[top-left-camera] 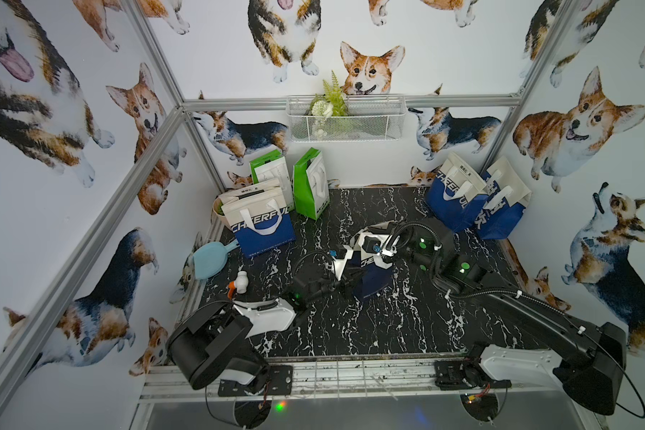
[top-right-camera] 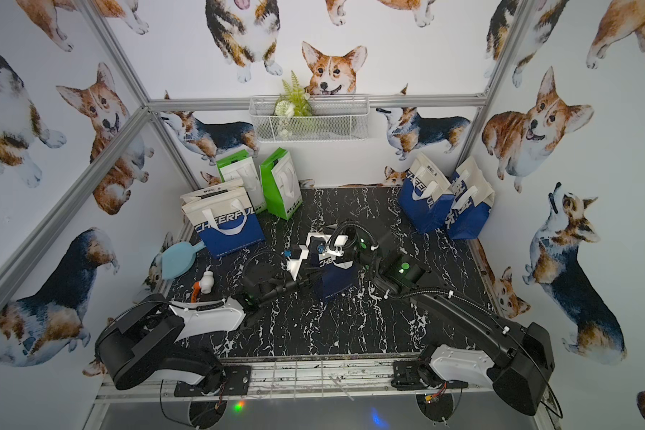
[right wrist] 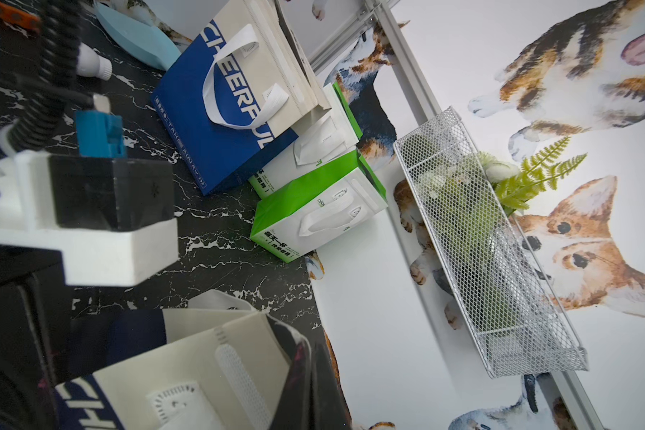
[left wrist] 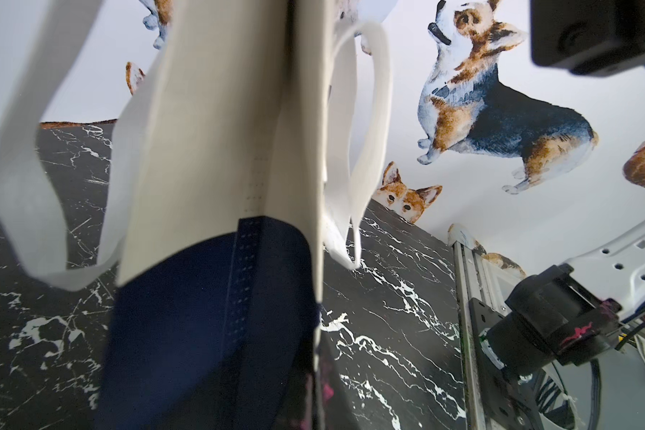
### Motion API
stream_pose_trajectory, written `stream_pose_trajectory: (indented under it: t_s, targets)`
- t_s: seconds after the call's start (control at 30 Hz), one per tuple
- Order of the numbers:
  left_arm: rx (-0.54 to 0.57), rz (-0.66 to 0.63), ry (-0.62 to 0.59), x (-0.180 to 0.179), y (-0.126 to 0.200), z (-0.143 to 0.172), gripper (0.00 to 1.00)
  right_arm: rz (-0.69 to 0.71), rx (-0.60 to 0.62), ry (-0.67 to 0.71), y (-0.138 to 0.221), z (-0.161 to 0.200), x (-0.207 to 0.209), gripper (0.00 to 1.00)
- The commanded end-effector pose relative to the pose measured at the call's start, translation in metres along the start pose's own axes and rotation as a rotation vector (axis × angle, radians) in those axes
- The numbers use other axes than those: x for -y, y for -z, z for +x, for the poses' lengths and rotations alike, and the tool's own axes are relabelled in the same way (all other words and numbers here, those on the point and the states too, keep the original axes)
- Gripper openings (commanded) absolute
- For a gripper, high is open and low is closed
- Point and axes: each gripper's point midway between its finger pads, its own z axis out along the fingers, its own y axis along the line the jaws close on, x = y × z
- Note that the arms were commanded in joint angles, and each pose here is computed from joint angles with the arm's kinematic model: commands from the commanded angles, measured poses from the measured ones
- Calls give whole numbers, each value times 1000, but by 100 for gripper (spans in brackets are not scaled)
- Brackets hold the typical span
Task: Open the takeout bag
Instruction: Open the takeout bag at the center of the board.
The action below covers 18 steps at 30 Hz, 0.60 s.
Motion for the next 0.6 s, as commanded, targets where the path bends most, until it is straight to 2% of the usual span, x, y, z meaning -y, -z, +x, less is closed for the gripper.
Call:
stream_pose_trajectory:
  t_s: [0.0,0.57]
  targets:
    - [26,19,-32,5,0,-9,0,-30,-26,-15,0,5,4,0]
    - [-4,50,-51,9,-4,-2,0,-270,-84,76,11,1,3,0]
